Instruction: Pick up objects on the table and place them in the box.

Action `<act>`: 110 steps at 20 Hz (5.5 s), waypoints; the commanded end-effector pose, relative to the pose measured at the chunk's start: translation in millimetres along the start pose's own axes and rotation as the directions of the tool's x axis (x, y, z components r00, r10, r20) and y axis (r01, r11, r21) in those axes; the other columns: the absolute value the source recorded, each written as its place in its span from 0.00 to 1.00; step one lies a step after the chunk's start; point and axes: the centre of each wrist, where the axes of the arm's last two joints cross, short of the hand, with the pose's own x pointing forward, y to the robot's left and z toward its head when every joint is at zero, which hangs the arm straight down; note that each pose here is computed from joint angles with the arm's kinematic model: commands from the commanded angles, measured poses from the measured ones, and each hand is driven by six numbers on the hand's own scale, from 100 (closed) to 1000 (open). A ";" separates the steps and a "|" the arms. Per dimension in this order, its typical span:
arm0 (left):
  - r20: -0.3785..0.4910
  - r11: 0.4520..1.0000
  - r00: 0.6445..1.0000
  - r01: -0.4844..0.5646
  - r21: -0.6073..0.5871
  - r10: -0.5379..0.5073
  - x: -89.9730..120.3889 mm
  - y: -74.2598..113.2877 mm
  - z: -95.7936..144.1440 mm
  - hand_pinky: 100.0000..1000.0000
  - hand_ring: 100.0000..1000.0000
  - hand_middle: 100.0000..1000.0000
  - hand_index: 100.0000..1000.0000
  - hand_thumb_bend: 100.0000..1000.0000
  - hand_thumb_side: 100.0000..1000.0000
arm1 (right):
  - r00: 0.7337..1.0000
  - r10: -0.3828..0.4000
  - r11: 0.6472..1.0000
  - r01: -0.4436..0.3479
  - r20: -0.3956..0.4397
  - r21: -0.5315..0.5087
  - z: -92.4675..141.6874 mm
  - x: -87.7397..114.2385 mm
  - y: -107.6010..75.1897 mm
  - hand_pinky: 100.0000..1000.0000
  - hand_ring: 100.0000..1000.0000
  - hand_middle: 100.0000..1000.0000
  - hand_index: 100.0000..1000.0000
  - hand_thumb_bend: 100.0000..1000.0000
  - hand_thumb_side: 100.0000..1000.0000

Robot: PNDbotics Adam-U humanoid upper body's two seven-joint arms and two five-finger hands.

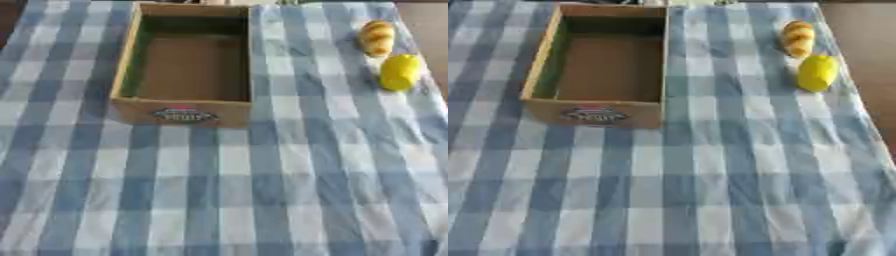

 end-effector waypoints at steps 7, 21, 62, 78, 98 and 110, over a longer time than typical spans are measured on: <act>0.035 1.000 0.999 0.006 -0.003 -0.006 4.3 3.4 -7.3 0.69 0.69 0.61 0.68 0.00 0.40 | 0.968 0.220 0.964 -0.235 0.118 0.124 -35.6 26.0 -21.5 0.78 0.84 0.62 0.80 0.10 0.38; 0.035 0.999 0.999 -0.007 -0.047 0.009 5.8 0.1 -7.0 0.69 0.69 0.61 0.68 0.00 0.40 | 0.688 0.688 0.499 -0.681 0.233 0.536 -115.5 27.8 -56.2 0.84 0.89 0.76 0.86 0.13 0.51; 0.013 0.997 0.999 -0.043 -0.068 0.043 7.4 -5.8 -4.3 0.70 0.69 0.62 0.68 0.00 0.42 | 0.615 0.773 0.142 -0.408 0.157 0.902 -105.5 -67.2 -50.4 0.87 0.94 0.74 0.88 0.36 0.23; -0.001 0.996 0.998 -0.055 -0.069 0.056 7.6 -7.9 -1.8 0.70 0.69 0.62 0.68 0.00 0.43 | 0.485 0.870 0.143 -0.410 0.083 0.901 -85.0 -91.3 -63.5 0.87 0.95 0.79 0.90 0.39 0.25; -0.019 0.995 0.997 -0.075 -0.068 0.074 8.1 -11.3 1.5 0.70 0.69 0.62 0.68 0.00 0.45 | 0.452 0.892 0.218 -0.390 -0.020 0.894 -74.6 -123.3 -64.8 0.85 0.92 0.72 0.86 0.34 0.24; -0.023 0.994 0.997 -0.081 -0.079 0.079 8.9 -13.5 2.1 0.70 0.70 0.63 0.68 0.00 0.45 | 0.424 0.904 0.231 -0.390 -0.049 0.891 -70.2 -132.7 -65.5 0.79 0.78 0.52 0.68 0.06 0.00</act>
